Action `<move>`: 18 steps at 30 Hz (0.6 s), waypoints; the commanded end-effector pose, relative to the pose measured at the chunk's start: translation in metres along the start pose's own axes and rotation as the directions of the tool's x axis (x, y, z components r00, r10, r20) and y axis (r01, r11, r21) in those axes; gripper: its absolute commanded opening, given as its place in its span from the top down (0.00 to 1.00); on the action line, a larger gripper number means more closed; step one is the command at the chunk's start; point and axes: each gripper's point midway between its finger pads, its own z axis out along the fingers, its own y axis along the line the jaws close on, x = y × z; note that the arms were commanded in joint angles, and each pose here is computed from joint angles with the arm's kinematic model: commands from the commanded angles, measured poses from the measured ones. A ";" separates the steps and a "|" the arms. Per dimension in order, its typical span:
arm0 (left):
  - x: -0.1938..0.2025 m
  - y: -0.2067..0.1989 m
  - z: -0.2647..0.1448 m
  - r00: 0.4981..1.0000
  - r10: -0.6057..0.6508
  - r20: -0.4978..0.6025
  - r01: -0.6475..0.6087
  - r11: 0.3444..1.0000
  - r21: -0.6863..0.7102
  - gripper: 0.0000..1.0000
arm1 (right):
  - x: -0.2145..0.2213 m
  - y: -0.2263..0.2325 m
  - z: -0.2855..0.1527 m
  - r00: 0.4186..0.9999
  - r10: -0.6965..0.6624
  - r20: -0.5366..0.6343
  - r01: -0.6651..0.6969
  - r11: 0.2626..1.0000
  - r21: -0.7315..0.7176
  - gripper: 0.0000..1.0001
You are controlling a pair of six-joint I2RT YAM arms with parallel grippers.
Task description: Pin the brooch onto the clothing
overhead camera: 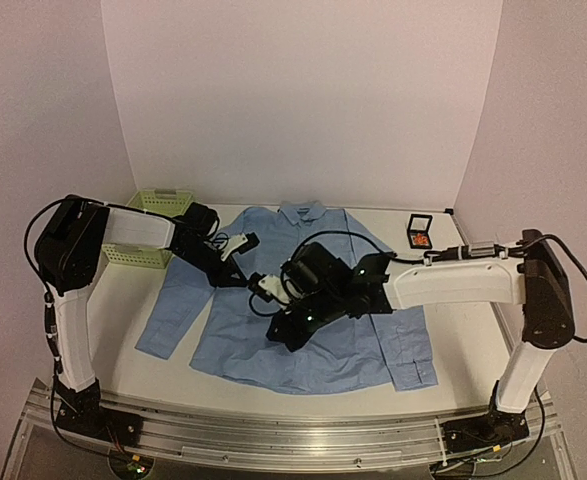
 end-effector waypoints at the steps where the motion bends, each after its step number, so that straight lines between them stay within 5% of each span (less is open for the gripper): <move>1: -0.012 0.022 0.011 1.000 0.015 0.022 -0.013 0.996 -0.083 0.86 | 0.023 0.008 0.038 0.993 -0.090 -0.074 0.092 0.995 0.025 1.00; 10: 0.018 0.037 0.027 0.998 -0.033 -0.049 0.026 0.989 -0.146 0.88 | 0.082 -0.012 0.089 0.968 -0.077 -0.237 0.100 0.991 0.090 1.00; 18: 0.026 0.051 0.025 0.996 -0.011 -0.084 -0.006 0.982 -0.189 0.88 | 0.174 0.008 0.064 0.907 -0.069 -0.416 0.106 0.992 0.065 1.00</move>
